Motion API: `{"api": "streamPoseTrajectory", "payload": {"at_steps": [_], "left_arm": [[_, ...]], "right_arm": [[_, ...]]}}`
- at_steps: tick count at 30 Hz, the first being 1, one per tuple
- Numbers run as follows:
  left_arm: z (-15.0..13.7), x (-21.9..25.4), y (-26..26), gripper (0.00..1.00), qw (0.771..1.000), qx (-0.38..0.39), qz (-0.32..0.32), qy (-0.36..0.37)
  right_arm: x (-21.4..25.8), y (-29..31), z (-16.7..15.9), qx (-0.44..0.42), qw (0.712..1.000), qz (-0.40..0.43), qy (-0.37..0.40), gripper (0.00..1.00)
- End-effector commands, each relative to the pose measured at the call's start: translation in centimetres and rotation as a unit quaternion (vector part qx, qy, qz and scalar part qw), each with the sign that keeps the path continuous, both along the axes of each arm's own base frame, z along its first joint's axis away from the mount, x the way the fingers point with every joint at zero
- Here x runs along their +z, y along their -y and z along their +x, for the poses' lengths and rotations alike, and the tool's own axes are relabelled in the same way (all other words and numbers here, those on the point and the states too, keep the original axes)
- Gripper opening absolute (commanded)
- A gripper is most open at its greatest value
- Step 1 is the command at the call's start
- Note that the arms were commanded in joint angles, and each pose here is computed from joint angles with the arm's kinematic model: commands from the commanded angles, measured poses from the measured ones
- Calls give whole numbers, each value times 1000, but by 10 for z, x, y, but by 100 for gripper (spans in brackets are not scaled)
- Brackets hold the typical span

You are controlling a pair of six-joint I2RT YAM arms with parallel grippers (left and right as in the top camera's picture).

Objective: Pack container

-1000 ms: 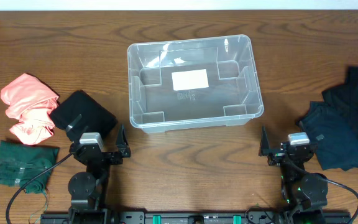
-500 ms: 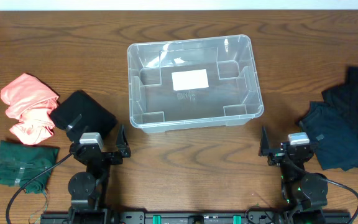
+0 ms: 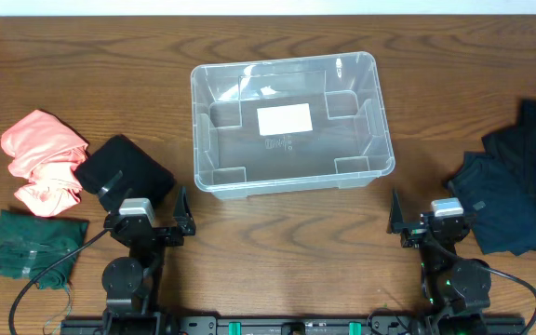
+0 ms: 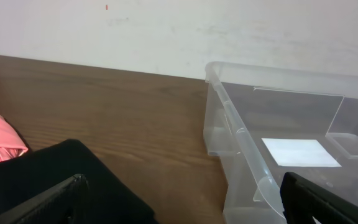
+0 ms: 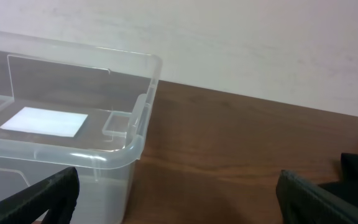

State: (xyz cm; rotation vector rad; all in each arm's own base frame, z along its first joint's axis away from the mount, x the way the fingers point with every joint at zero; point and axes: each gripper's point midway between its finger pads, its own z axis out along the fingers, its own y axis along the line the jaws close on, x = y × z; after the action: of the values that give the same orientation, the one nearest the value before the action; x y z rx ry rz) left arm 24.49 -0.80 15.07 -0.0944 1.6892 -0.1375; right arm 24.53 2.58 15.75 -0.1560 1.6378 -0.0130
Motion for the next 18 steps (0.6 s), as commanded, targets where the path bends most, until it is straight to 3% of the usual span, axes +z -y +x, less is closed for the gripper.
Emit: {"api": "streamPoseTrajectory", "payload": {"at_steps": [1, 18], "left_arm": [[0, -17, 0, 98, 1000, 2, -2, -25], [0, -17, 0, 98, 1000, 2, -2, -25]], "right_arm": [[-1, 1, 0, -1, 1000, -5, 0, 99], [-1, 0, 0, 3, 1000, -5, -1, 99]]}}
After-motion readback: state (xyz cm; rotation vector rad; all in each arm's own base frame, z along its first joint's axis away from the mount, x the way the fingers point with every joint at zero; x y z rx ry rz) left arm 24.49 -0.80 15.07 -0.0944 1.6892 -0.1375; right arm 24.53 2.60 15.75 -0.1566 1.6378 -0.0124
